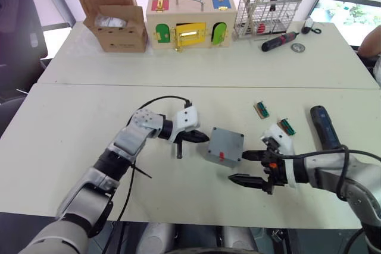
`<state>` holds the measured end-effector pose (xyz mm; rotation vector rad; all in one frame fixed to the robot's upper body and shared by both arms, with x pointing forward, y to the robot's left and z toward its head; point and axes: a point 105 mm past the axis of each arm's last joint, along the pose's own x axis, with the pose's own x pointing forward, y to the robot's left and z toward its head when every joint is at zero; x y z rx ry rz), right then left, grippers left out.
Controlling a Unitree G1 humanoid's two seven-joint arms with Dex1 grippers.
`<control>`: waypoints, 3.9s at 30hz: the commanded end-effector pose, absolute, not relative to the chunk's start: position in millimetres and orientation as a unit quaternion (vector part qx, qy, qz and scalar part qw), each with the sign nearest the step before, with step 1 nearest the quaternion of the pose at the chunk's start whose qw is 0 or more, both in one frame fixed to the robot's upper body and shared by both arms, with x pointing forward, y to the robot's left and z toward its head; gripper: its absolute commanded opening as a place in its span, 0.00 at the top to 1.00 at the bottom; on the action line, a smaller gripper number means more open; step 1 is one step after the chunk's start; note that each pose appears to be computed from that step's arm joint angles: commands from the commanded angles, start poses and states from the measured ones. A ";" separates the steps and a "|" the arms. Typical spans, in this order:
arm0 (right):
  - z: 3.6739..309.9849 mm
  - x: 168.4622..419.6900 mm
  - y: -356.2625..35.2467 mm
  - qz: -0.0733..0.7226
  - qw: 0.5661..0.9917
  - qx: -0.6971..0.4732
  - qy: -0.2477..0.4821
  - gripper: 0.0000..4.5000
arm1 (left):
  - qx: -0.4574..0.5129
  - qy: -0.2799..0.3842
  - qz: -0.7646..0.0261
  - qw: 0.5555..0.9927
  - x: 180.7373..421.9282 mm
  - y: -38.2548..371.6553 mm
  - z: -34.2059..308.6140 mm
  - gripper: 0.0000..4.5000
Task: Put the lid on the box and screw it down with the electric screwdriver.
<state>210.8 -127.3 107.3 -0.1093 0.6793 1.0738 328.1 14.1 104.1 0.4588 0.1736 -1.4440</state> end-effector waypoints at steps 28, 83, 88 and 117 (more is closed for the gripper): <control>120.9 247.1 -143.8 0.500 0.796 -0.198 0.278 0.00 | 0.213 0.132 -0.672 0.697 275.8 43.1 104.6 1.00; 128.9 302.0 -264.5 0.104 0.988 -0.081 0.082 0.36 | 0.136 0.045 -0.654 0.743 275.9 61.9 176.3 1.00; 127.6 306.4 -266.4 0.099 0.989 -0.074 0.081 0.36 | 0.136 0.046 -0.651 0.745 275.9 62.4 176.2 1.00; 136.9 314.9 -260.0 0.101 0.991 -0.061 0.056 0.99 | 0.135 0.043 -0.645 0.751 278.6 58.5 177.9 1.00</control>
